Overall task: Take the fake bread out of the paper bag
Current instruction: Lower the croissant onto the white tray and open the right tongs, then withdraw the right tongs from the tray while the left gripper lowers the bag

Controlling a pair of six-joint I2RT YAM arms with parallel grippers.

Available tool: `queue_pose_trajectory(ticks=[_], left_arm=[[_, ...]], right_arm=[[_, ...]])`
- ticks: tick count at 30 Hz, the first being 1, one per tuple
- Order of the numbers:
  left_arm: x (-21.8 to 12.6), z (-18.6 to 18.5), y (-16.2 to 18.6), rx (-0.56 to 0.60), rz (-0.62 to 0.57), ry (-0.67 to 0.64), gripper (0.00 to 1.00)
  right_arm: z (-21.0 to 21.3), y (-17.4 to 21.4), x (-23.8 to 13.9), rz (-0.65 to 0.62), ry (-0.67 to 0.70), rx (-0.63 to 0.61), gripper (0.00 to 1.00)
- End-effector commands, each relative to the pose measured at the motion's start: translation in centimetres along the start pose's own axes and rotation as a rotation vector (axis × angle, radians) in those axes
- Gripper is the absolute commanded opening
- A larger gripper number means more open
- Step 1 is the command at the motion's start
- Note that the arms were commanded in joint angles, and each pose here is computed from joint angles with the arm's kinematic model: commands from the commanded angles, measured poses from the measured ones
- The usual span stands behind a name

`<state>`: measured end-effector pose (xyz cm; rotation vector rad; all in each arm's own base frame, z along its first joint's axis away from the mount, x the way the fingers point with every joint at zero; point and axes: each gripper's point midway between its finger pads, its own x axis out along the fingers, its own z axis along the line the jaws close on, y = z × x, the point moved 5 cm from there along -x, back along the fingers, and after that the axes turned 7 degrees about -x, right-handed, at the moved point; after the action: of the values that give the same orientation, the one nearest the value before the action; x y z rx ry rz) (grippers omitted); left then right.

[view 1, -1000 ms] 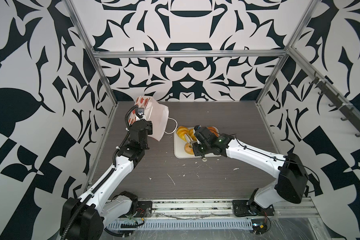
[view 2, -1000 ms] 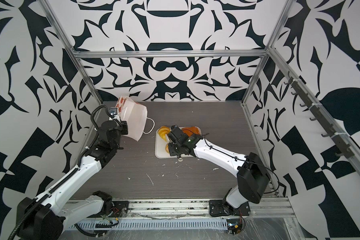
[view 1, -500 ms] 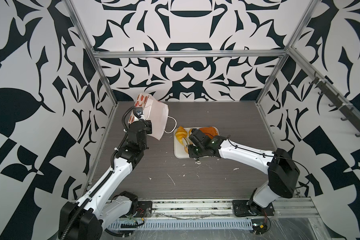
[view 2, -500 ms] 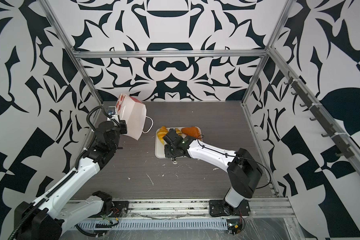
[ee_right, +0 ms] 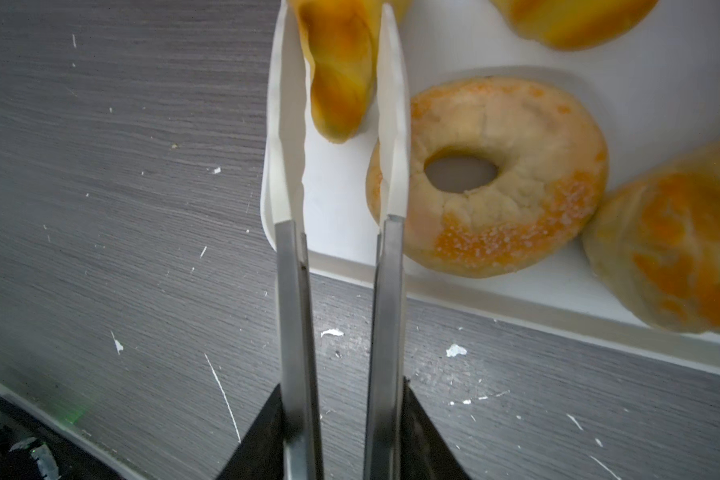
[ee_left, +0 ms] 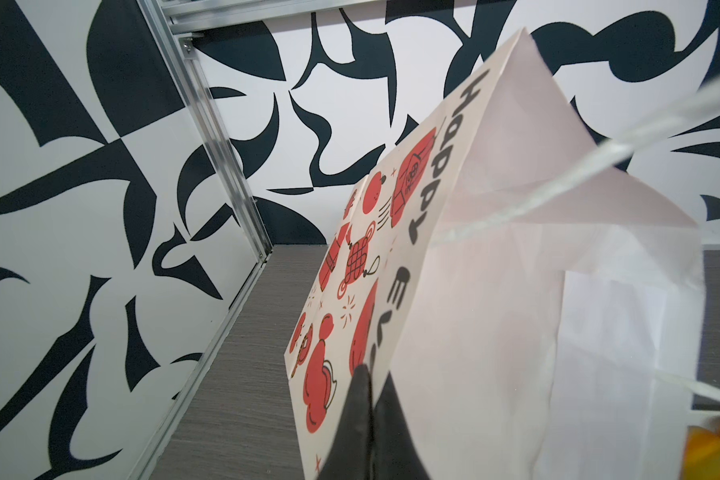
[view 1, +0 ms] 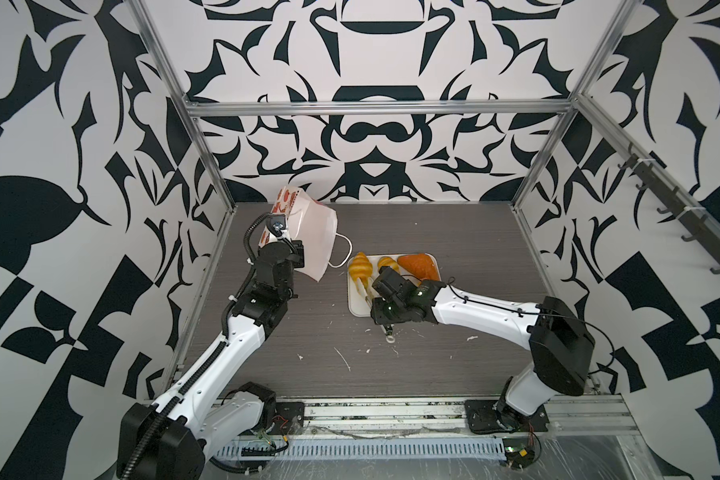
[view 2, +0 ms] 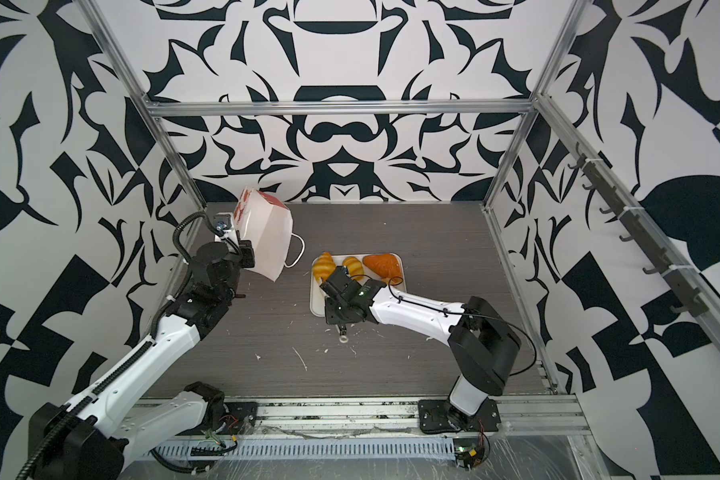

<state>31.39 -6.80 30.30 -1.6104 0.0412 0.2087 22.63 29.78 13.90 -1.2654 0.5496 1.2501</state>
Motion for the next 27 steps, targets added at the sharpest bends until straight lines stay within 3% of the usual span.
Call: queue_pose_trajectory(ticks=[1,16,22,27], left_arm=[[0.0,0.1,-0.6,-0.028,-0.037,0.000,0.00],[0.2,-0.2,-1.0,-0.030,-0.035,0.015,0.00],[-0.1,-0.3,-1.5,-0.046,-0.040,0.031,0.00],[-0.5,-0.5,-2.1,-0.063,-0.043,0.056,0.00]], right_arm=[[0.1,-0.8,-2.2,-0.071,-0.013,0.023,0.43],[-1.0,-2.1,-7.8,-0.246,0.039,-0.001,0.42],[-5.5,-4.2,-11.2,-0.356,0.324,-0.125,0.40],[-13.0,-5.9,-11.9,-0.348,0.508,-0.081,0.38]])
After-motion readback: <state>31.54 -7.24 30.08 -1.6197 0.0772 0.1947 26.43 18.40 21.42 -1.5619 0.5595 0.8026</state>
